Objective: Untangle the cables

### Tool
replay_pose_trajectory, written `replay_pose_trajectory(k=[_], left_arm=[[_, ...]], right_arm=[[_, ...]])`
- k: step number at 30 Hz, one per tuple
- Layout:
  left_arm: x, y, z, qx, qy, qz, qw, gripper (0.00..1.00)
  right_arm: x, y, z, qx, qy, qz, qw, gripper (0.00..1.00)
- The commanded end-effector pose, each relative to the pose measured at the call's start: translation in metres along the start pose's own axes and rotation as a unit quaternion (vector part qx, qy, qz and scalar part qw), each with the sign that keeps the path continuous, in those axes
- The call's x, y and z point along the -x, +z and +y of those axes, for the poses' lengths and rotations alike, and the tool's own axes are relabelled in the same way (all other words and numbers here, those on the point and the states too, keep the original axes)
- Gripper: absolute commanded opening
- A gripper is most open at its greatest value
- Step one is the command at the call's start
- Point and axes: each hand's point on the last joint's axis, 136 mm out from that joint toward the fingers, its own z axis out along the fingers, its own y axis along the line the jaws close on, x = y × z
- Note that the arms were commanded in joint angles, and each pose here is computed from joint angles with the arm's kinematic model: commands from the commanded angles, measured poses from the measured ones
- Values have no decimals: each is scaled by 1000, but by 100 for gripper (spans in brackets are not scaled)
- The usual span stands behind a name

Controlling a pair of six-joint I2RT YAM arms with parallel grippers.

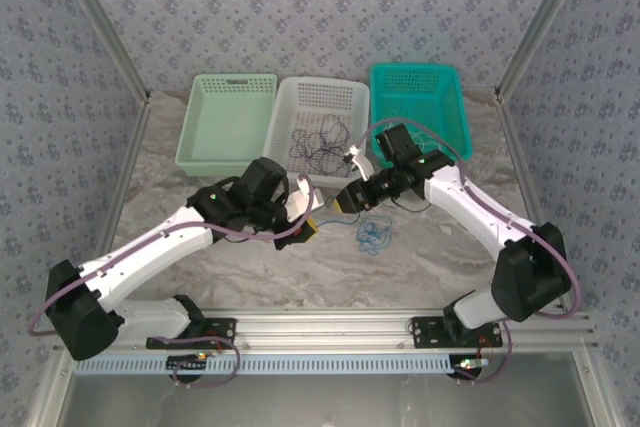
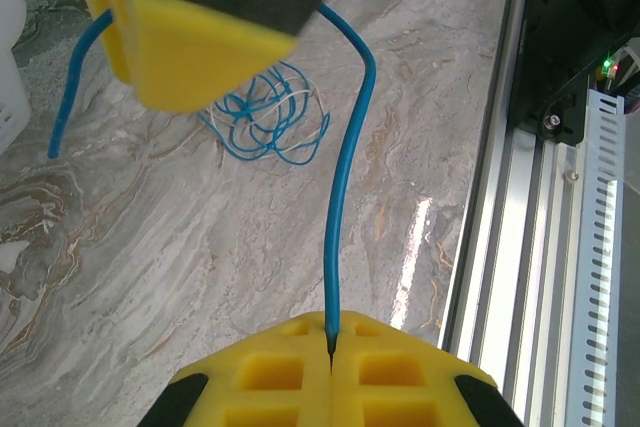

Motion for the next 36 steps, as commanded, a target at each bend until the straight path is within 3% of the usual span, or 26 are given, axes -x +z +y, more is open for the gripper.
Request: replay_pose_trajectory(k=[1,7,9,13,17,24,26,32,33,34,36], left_arm=[[8,-3,-6,-12,12,-8,1000,0],[7,-1,-3,-2,-1,-14,1000,0],[5,1,-1,3,-13,-17,1000,0],[-3,9,6,15,-51,-21,998,0],[-12,22,0,-14,-76,-11,997,0],[-18,39,-24,-80,-70,25,994,0],[-20,45,-28,-91,-69,41,993,0],[-16,52,-27,-96,-71,43,992,0],[-15,51,-20,-76,-73,41,994,0],[-13,49,-12,-53,-77,37,995,0],[-7,39,9,-7,-93,21,995,0]], right_arm=[[11,1,0,-6,-5,-9,1000,21],[31,-8,-17,-65,2,-69,996,0],[40,-16,-28,-99,13,-105,989,0],[63,-49,-51,-172,58,-225,957,0],[79,-87,-57,-213,91,-340,912,0],[83,-132,-64,-238,166,-474,831,0],[80,-135,-66,-232,190,-496,815,0],[77,-136,-57,-231,193,-510,805,0],[77,-136,-56,-234,190,-503,810,2],[76,-135,-55,-238,182,-491,818,14],[74,-133,-54,-250,170,-464,833,48]])
